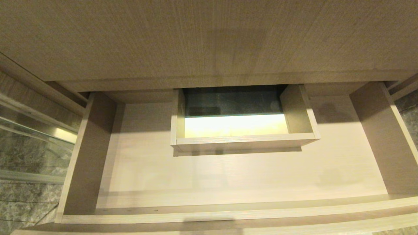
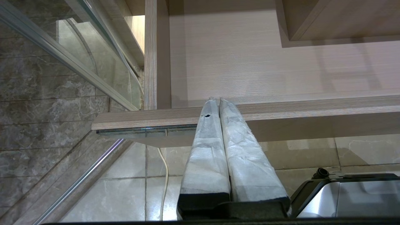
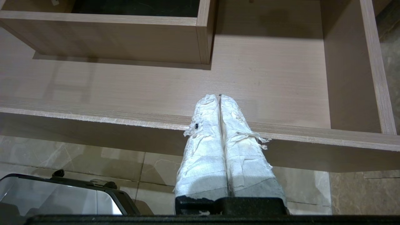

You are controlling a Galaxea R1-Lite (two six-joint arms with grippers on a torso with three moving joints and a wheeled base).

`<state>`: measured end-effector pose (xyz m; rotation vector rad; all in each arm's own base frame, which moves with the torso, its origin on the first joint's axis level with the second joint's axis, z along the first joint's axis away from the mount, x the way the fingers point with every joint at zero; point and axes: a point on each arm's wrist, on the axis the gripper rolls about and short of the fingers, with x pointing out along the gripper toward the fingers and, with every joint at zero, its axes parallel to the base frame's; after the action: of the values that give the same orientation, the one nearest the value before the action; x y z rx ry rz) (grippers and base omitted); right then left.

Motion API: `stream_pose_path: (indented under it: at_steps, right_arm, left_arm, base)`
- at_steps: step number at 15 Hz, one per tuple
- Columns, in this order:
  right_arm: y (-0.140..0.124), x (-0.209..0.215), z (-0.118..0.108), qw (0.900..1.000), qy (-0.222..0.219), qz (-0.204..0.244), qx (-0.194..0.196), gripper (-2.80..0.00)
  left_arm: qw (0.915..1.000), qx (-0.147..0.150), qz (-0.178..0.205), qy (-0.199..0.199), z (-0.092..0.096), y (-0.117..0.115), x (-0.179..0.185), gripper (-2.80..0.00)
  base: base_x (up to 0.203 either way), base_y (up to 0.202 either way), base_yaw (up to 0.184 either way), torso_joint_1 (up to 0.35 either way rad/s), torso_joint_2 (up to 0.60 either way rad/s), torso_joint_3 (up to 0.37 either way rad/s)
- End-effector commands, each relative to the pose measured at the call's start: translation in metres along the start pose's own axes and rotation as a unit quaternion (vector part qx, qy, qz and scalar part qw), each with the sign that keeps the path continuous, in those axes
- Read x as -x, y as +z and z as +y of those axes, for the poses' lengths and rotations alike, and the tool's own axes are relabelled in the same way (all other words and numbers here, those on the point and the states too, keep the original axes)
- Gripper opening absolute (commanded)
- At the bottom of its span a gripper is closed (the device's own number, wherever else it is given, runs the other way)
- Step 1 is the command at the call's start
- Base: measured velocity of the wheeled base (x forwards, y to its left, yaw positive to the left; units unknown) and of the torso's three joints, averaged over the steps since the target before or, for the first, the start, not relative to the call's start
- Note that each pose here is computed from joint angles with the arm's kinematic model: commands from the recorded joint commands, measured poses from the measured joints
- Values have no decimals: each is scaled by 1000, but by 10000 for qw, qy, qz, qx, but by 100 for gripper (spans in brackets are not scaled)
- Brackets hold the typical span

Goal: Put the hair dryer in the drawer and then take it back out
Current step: Pick up the hairdryer

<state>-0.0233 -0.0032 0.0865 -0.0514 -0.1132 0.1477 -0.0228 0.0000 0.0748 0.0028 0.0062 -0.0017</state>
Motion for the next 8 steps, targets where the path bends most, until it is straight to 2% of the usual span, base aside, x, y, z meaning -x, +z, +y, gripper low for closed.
stream_pose_path:
  at_steps: [1,8]
  right_arm:
    - [-12,1,1,10000,4,0,4,-280]
    - [-12,1,1,10000,4,0,4,-280]
  left_arm:
    - [10000,-2,7,1,0,0,0,-280]
    - [10000,-2,0,1,0,0,0,-280]
  base:
    - [0,0,0,0,0,0]
    - [0,0,0,0,0,0]
